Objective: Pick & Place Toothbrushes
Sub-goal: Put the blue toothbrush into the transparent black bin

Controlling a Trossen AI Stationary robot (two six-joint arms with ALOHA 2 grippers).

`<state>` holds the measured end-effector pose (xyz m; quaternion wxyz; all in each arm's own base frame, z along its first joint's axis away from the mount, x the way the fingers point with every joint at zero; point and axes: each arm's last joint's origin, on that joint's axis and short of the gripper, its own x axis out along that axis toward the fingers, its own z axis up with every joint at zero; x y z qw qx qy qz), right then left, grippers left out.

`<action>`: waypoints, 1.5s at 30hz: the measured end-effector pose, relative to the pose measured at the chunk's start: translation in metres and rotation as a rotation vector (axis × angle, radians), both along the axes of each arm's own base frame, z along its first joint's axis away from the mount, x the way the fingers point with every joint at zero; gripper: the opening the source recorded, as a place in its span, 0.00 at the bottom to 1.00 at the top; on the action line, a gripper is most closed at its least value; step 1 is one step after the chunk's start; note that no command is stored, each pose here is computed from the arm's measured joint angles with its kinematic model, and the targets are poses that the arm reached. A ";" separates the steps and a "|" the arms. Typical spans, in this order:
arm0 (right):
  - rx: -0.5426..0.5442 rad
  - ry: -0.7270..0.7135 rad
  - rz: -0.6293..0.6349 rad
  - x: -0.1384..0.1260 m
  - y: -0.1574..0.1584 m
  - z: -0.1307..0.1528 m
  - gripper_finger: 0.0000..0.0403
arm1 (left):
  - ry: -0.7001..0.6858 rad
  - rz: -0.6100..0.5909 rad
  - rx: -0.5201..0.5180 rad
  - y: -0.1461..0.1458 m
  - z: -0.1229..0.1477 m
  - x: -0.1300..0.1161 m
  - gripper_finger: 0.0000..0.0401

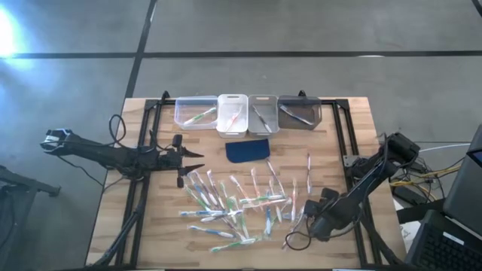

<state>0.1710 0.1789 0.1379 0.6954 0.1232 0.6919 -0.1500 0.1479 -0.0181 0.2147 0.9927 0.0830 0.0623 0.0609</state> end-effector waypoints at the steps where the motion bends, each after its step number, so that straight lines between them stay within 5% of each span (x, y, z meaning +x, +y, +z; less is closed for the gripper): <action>1: 0.004 -0.004 0.002 0.000 0.000 -0.001 0.39 | 0.000 0.000 0.000 0.000 0.000 0.000 0.37; 14: 0.033 -0.016 0.034 0.002 0.003 0.001 0.05 | 0.005 -0.001 0.001 0.000 0.000 0.000 0.37; 22: 0.027 -0.015 0.029 0.003 0.004 0.003 0.05 | 0.004 0.000 0.000 0.000 0.000 0.000 0.37; 36: -0.186 0.135 -0.086 -0.012 -0.013 0.011 0.05 | 0.002 0.000 -0.003 0.000 0.000 0.000 0.37; 45: -0.434 -0.066 -0.042 -0.002 -0.016 0.032 0.04 | 0.002 0.000 -0.003 0.000 0.000 0.000 0.37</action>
